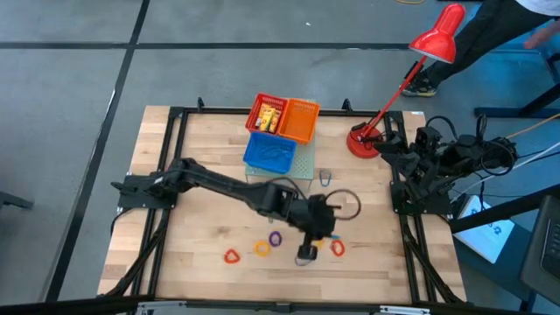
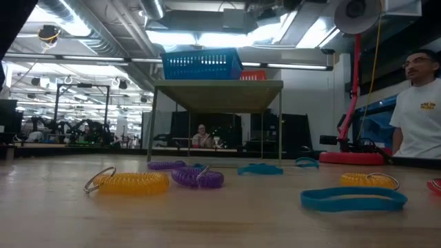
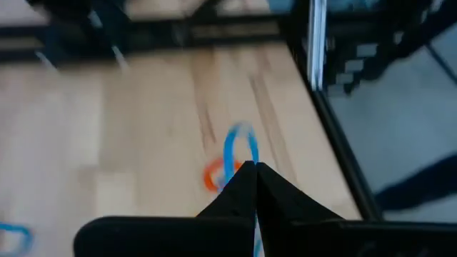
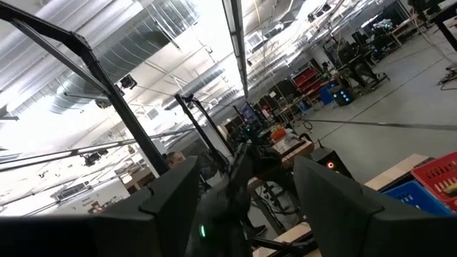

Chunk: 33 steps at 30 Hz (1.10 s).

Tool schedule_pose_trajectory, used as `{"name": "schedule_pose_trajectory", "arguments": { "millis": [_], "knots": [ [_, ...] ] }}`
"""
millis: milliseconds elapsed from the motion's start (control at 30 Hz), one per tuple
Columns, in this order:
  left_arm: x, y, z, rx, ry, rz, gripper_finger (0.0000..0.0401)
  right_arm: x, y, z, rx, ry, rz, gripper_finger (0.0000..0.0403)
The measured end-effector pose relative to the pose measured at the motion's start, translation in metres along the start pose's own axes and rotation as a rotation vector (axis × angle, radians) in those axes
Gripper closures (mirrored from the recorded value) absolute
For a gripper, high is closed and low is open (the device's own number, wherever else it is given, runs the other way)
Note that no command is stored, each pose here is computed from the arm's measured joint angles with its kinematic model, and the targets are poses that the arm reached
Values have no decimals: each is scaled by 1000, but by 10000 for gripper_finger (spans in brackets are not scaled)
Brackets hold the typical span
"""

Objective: Pick & Place Office Desk Supplies
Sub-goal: Put the blue rubber band into the blue basket on the shelf

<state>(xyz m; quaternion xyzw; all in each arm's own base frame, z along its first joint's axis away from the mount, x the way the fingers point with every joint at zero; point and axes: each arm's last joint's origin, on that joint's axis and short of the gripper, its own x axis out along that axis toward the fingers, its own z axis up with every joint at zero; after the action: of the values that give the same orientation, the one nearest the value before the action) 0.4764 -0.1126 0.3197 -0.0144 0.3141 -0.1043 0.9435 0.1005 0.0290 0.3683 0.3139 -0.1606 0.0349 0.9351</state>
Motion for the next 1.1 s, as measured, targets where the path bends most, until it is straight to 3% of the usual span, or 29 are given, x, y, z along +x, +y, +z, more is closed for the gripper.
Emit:
{"name": "schedule_pose_trajectory", "arguments": {
  "millis": [100,300,400,533,667,800,1100],
  "knots": [
    [-13,11,15,-8,-39,42,400,0,0,0,14,0,1,172],
    [-46,30,34,-32,-59,130,400,0,2,4,158,-37,28,172],
    [-71,35,49,-39,-152,142,400,0,2,4,95,-41,8,172],
    [-108,42,64,-52,-260,183,400,0,1,4,105,-47,-1,172],
    [-147,47,73,-45,-340,244,400,-1,5,6,-46,-42,82,172],
    [-187,50,77,-36,-401,303,400,-2,5,7,-149,-49,87,172],
    [-211,65,48,-80,-154,438,400,-2,5,6,-184,-30,99,172]
  ]
}}
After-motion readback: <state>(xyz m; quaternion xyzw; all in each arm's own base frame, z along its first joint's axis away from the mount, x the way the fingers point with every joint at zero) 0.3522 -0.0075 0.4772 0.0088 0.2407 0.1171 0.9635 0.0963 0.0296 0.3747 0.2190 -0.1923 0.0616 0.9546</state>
